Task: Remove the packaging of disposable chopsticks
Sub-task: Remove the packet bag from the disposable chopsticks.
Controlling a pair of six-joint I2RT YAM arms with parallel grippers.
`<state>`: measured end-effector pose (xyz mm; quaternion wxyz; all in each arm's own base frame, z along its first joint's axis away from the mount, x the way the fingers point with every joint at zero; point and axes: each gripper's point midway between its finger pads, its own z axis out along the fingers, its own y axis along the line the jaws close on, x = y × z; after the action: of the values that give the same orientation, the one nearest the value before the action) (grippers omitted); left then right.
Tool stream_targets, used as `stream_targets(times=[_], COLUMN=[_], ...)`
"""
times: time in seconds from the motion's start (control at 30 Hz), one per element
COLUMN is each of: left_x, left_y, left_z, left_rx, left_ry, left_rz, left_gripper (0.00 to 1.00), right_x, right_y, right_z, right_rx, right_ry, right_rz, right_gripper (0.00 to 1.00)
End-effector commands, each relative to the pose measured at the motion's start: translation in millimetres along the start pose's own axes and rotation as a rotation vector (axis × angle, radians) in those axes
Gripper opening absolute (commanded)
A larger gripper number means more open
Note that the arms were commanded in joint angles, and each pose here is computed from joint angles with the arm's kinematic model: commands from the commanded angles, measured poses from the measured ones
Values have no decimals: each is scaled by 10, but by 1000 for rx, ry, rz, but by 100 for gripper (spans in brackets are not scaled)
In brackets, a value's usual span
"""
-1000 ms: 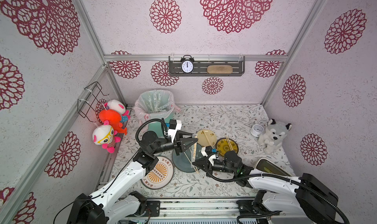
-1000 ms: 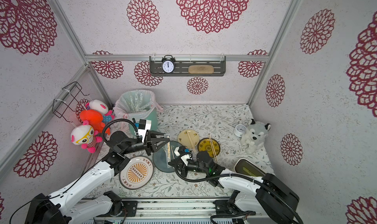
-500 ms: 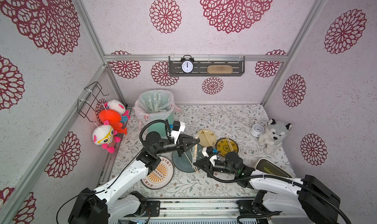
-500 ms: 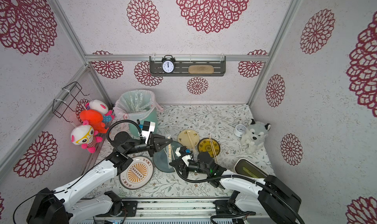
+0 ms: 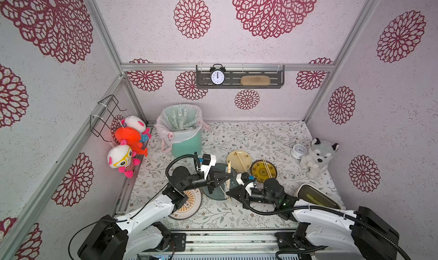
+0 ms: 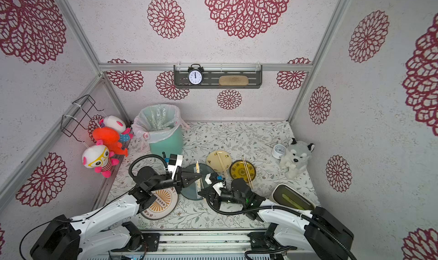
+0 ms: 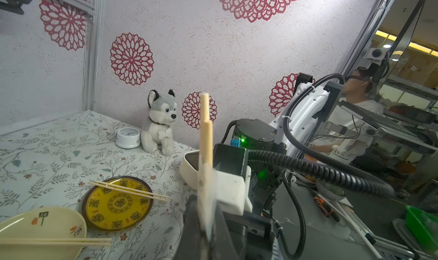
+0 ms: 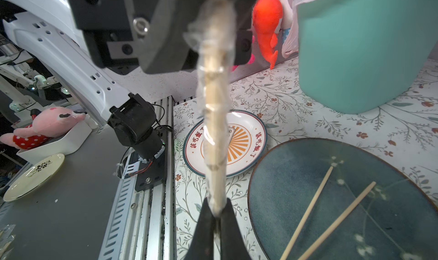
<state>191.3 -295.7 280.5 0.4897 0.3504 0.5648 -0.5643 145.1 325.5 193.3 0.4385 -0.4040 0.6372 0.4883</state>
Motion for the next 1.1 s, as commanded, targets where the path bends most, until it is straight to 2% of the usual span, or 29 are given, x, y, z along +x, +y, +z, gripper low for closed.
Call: stream_targets(times=[0.0,0.1,0.17,0.3,0.43,0.57,0.77,0.83,0.87,0.97,1.07], left_x=[331,506,653,893,988,1088,1157,1168,1136,968,759], left_y=[36,53,49,220,126,105,52,61,69,102,172], left_z=[0,-11,-14,-88,-38,4,18,3,-2,-29,-50], left_rx=[-11,-23,-28,-123,-37,-21,-2,-16,-22,-37,-78], left_ry=[56,68,95,119,116,130,163,163,152,124,117], left_rz=[-68,-102,-125,-142,-197,-209,-221,-223,-214,-181,-144], left_gripper=[1,2,7,10,12,13,10,4,0,0,0], right_x=[-811,-883,-973,-1151,-1243,-1294,-1277,-1250,-1223,-1052,-821], right_y=[227,211,233,318,339,351,301,283,279,198,98], right_z=[-102,-142,-196,-261,-284,-288,-304,-303,-290,-225,-180], right_rx=[-59,-34,-29,-41,-36,-37,-7,1,-1,11,36], right_ry=[-264,-287,-316,-343,-356,-365,-366,-361,-354,-309,-257], right_rz=[-136,-153,-168,-197,-211,-216,-215,-210,-202,-165,-118], right_gripper=[0,0,0,0,0,0,0,0,0,0,19])
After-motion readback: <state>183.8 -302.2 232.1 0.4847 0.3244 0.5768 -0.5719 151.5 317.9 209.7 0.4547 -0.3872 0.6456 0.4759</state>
